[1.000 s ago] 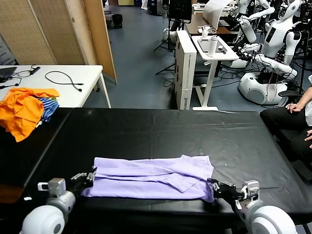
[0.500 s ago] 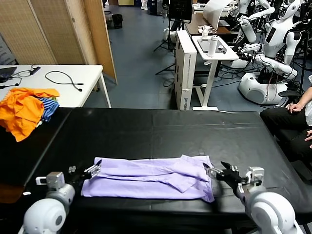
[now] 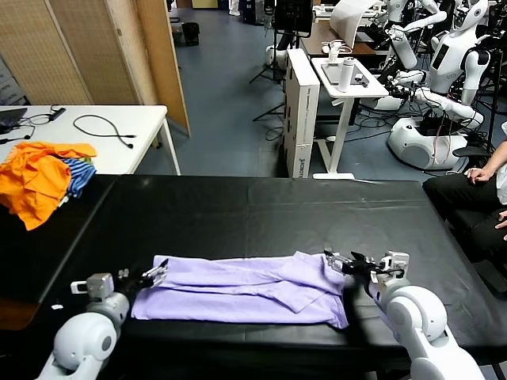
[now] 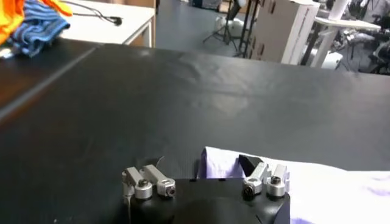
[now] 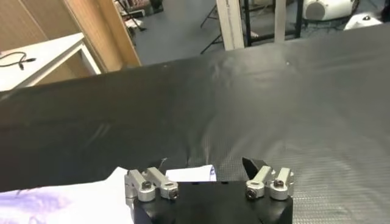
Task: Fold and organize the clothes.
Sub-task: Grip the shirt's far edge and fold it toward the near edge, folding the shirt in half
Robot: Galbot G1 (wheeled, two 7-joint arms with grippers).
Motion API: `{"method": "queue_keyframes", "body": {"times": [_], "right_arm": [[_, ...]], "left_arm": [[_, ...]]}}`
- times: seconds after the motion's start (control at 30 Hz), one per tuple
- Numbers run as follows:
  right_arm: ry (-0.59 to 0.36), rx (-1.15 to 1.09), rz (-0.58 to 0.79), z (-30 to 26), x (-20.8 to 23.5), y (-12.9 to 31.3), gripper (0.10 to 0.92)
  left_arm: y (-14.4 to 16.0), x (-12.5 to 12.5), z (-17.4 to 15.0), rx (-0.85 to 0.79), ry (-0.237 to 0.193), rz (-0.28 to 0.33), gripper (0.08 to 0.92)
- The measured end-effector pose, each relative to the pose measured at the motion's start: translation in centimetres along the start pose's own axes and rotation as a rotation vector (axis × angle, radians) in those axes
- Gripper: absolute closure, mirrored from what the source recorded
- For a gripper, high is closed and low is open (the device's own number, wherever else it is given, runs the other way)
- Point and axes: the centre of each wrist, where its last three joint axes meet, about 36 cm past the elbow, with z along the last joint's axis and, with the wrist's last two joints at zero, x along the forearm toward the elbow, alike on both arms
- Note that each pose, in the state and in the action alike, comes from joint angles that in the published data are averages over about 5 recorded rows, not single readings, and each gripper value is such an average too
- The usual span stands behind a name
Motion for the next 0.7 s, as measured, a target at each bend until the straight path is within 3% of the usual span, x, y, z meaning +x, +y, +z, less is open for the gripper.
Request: {"method": "queue_keyframes", "body": {"times": [0.3, 0.6, 0.7], "right_arm": [[0.005, 0.0, 0.002, 0.0, -0.4, 0.1, 0.115], [0.006, -0.003, -0.001, 0.0, -0.7, 0.3, 0.124], [0.007, -0.003, -0.002, 0.1, -0.7, 0.3, 0.167]], "left_arm": [[-0.1, -0.2, -2.0, 0.077, 0.043, 0.059, 0.285], [0.3, -0.6, -3.0, 0.097, 0.086, 0.088, 0.27], [0.4, -0.8, -2.8, 0.097, 0.094, 0.086, 0.325]]}}
